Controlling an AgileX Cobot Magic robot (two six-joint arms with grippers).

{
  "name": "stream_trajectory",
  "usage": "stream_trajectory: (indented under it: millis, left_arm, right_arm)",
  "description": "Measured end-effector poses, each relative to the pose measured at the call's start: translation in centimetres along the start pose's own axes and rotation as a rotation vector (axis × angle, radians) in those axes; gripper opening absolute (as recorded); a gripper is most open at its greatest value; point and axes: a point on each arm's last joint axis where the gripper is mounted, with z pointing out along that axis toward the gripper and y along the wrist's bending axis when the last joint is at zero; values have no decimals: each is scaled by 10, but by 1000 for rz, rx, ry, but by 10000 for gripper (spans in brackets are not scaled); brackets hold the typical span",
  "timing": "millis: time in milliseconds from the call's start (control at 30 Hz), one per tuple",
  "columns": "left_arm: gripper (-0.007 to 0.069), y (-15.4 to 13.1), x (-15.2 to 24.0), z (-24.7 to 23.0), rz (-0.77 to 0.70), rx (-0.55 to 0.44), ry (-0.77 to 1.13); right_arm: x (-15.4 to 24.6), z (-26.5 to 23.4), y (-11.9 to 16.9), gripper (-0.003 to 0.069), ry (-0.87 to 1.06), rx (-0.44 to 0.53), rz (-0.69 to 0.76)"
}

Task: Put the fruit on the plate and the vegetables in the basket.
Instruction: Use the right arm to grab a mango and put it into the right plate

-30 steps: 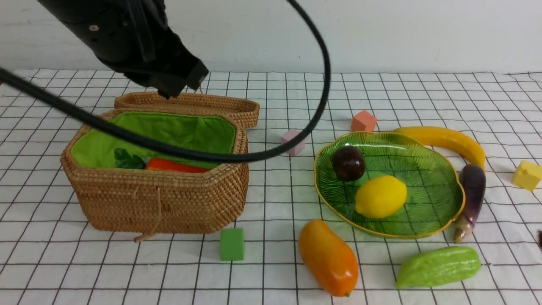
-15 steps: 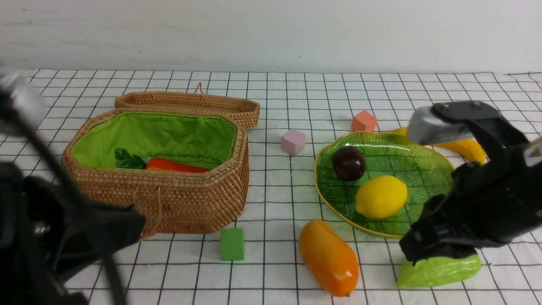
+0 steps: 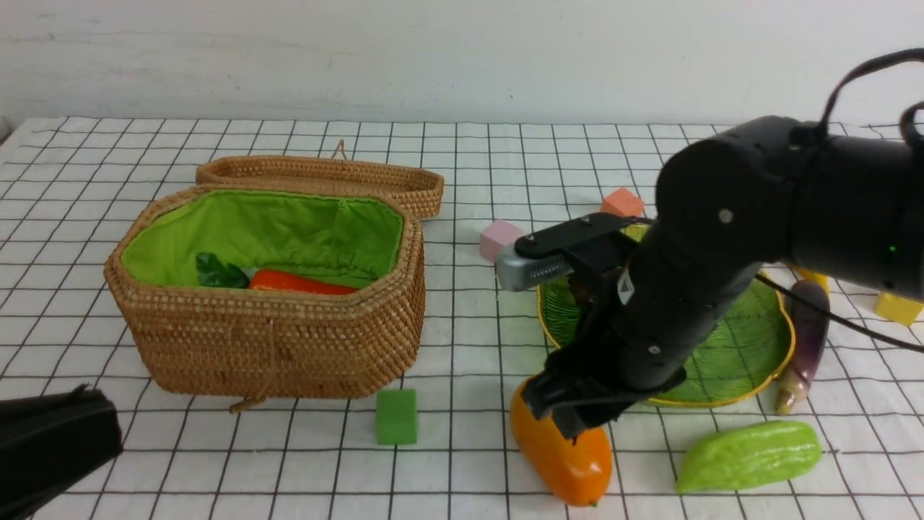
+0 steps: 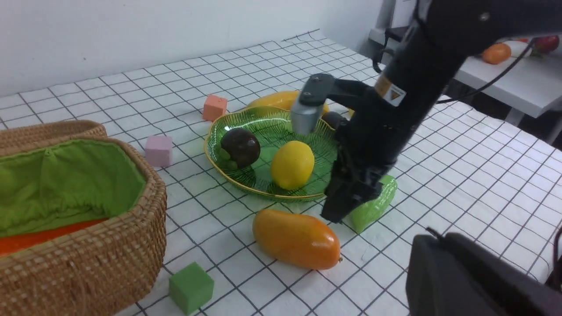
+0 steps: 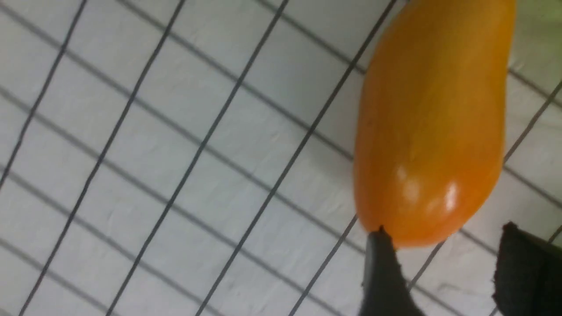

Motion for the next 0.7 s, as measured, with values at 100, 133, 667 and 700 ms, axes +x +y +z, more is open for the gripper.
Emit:
stream_trajectory:
  millis: [100, 133, 667, 700]
  left_arm:
    - [-13, -1, 3, -2, -8, 7, 29]
    - [-13, -1, 4, -2, -12, 9, 36]
    - [-13, -3, 5, -2, -42, 30, 44]
    - [-13, -3, 5, -2, -43, 30, 45]
  right_arm:
    - [-8, 17, -3, 566, 7, 21, 11]
    - [-9, 25, -4, 608, 20, 26, 13]
    - [-10, 86, -11, 613, 132, 52, -12]
    - [-10, 86, -10, 613, 134, 43, -26]
